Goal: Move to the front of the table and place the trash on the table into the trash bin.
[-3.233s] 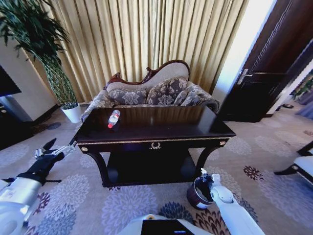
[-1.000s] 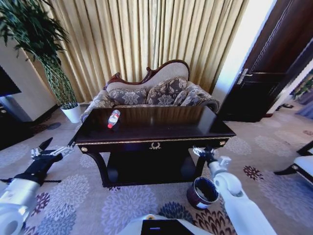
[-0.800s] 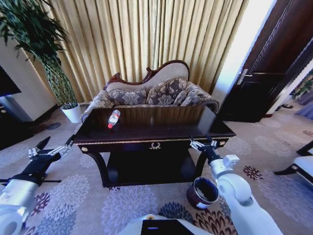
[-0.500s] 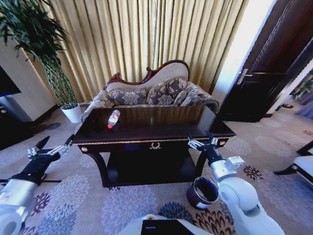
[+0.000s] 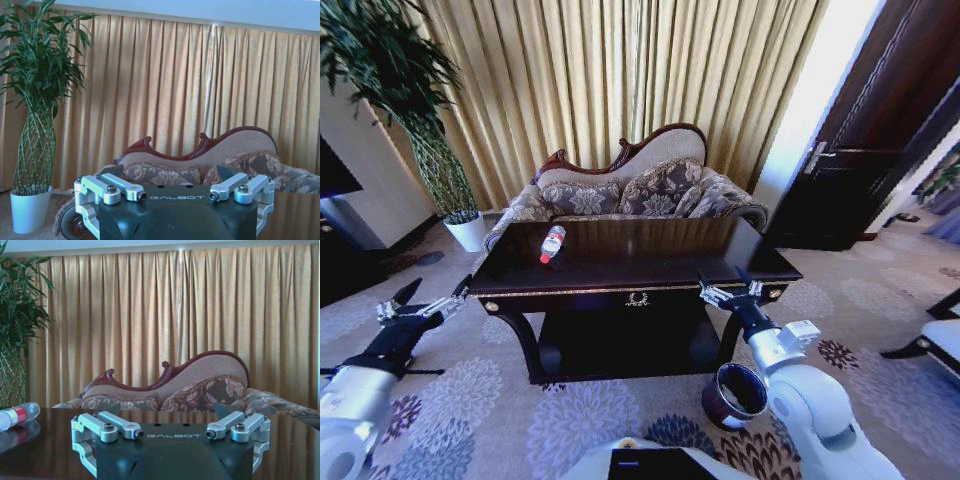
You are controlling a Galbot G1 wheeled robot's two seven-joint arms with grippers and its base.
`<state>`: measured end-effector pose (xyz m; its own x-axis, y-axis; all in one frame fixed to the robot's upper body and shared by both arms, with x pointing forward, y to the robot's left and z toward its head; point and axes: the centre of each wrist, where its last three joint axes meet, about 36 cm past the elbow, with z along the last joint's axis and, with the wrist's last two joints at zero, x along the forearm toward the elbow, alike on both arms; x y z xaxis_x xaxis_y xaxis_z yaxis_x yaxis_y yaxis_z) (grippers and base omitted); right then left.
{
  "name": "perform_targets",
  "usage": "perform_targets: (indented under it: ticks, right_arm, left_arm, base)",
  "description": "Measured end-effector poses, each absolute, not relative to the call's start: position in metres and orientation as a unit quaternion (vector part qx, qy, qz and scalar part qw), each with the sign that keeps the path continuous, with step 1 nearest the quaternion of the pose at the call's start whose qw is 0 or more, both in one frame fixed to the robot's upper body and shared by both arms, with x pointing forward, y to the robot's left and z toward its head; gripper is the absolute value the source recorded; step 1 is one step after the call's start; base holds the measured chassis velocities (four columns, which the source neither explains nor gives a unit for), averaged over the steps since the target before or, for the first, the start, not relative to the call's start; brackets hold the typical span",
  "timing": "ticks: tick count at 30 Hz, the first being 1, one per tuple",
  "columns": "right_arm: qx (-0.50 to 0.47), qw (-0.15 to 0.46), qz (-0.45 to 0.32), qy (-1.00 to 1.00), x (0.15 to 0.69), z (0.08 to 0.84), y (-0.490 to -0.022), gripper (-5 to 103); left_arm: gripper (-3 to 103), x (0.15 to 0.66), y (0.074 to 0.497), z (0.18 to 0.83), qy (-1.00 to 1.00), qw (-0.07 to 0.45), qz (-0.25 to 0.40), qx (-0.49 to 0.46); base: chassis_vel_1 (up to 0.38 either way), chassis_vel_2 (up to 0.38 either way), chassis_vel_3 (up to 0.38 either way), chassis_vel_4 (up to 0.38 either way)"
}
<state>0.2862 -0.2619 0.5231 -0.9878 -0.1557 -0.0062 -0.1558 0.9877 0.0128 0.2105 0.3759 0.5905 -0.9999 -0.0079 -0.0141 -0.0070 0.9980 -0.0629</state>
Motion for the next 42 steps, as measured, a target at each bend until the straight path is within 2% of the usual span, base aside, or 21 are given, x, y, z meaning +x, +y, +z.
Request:
perform_targets:
  ticks: [26, 33, 42]
  right_arm:
    - [-0.102, 0.004, 0.012, 0.995, 0.283, 0.529, -0.254, 100]
    - [-0.098, -0.005, 0.01, 0.995, 0.286, 0.525, -0.259, 100]
    - [-0.097, -0.003, 0.009, 0.995, 0.289, 0.525, -0.26, 100]
  left_arm:
    - [100, 0.217, 0.381, 0.592, 0.999, 0.008, -0.03, -0.036]
    - [100, 0.25, 0.402, 0.601, 0.998, -0.018, -0.049, -0.038]
    - [100, 0.305, 0.406, 0.62, 0.998, -0.046, -0.02, -0.029]
  base:
    - [-0.07, 0.07, 0.068, -0.064]
    - [0.0, 0.0, 0.0, 0.0]
    - [0.0, 0.0, 0.0, 0.0]
